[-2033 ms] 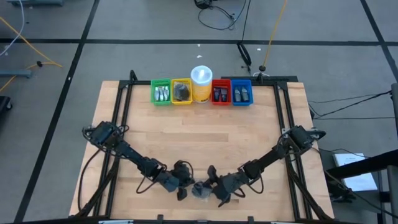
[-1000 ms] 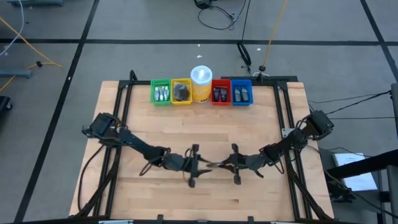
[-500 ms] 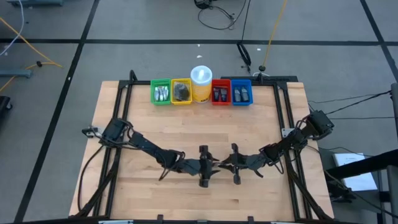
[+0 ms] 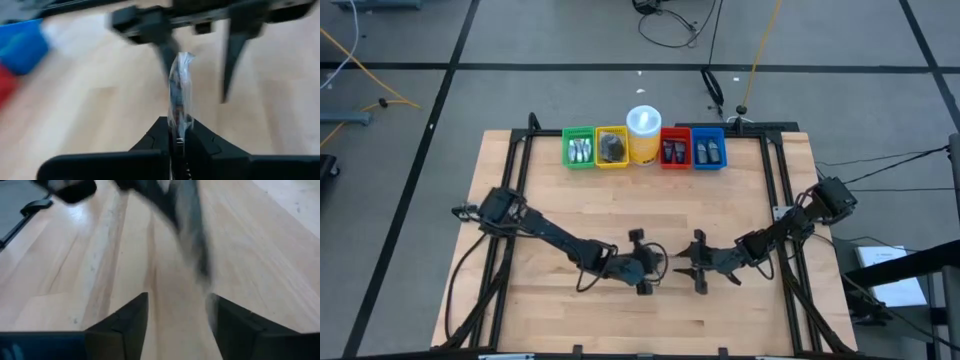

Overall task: Pick & Place Travel size toiletries
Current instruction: Put the black hairbrush into the yellow basket

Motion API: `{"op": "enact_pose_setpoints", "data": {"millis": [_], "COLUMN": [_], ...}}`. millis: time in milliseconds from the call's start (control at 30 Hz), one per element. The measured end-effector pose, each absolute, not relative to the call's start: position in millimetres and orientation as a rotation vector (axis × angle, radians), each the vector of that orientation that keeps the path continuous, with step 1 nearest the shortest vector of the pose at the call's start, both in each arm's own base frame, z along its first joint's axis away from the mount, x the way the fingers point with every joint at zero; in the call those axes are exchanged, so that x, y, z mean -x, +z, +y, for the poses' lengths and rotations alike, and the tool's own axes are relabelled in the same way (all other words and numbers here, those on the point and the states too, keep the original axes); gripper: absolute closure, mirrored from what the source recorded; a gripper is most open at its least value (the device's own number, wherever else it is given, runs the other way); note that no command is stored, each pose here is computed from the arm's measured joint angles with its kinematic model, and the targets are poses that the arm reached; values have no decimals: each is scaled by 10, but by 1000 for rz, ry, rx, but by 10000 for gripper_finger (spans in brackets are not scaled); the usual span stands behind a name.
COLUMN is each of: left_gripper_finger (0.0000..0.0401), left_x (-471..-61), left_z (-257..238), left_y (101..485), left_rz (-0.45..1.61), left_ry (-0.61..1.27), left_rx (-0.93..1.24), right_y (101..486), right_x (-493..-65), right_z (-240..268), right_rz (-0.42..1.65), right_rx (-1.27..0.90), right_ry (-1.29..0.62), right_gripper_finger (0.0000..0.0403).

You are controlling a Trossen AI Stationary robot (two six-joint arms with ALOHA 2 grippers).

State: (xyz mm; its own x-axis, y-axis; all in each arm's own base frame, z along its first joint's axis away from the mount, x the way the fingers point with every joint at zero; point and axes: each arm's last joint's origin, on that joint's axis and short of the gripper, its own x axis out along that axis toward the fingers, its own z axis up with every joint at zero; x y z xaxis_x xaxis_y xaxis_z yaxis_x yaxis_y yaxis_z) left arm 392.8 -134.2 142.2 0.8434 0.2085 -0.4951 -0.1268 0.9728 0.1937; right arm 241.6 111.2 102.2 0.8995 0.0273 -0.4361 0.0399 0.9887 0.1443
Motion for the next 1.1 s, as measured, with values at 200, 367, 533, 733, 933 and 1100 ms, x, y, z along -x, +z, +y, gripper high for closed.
{"op": "enact_pose_setpoints", "data": {"millis": [200,367,533,733,933,1100], "left_gripper_finger": [389,368,387,373,348,371], "left_x": [-3606,-3187,-2760,-2472,-2463,-2559], "left_z": [-1128,-789,-185,691,1325,1604], "left_y": [1744,1911,2008,2029,2052,2021], "left_rz": [642,602,484,299,118,119], "left_ry": [494,749,915,917,899,914], "left_rx": [-236,-182,82,466,614,633], "right_y": [1017,1011,1015,1027,1035,1028], "right_x": [-2424,-2414,-2416,-2430,-2438,-2436], "right_z": [1082,1081,1078,1062,1054,1049], "right_rz": [453,452,446,432,424,431], "right_rx": [-163,-164,-161,-159,-150,-144], "right_ry": [-35,-43,-41,-45,-45,-47], "right_gripper_finger": [199,208,215,220,220,222]}}
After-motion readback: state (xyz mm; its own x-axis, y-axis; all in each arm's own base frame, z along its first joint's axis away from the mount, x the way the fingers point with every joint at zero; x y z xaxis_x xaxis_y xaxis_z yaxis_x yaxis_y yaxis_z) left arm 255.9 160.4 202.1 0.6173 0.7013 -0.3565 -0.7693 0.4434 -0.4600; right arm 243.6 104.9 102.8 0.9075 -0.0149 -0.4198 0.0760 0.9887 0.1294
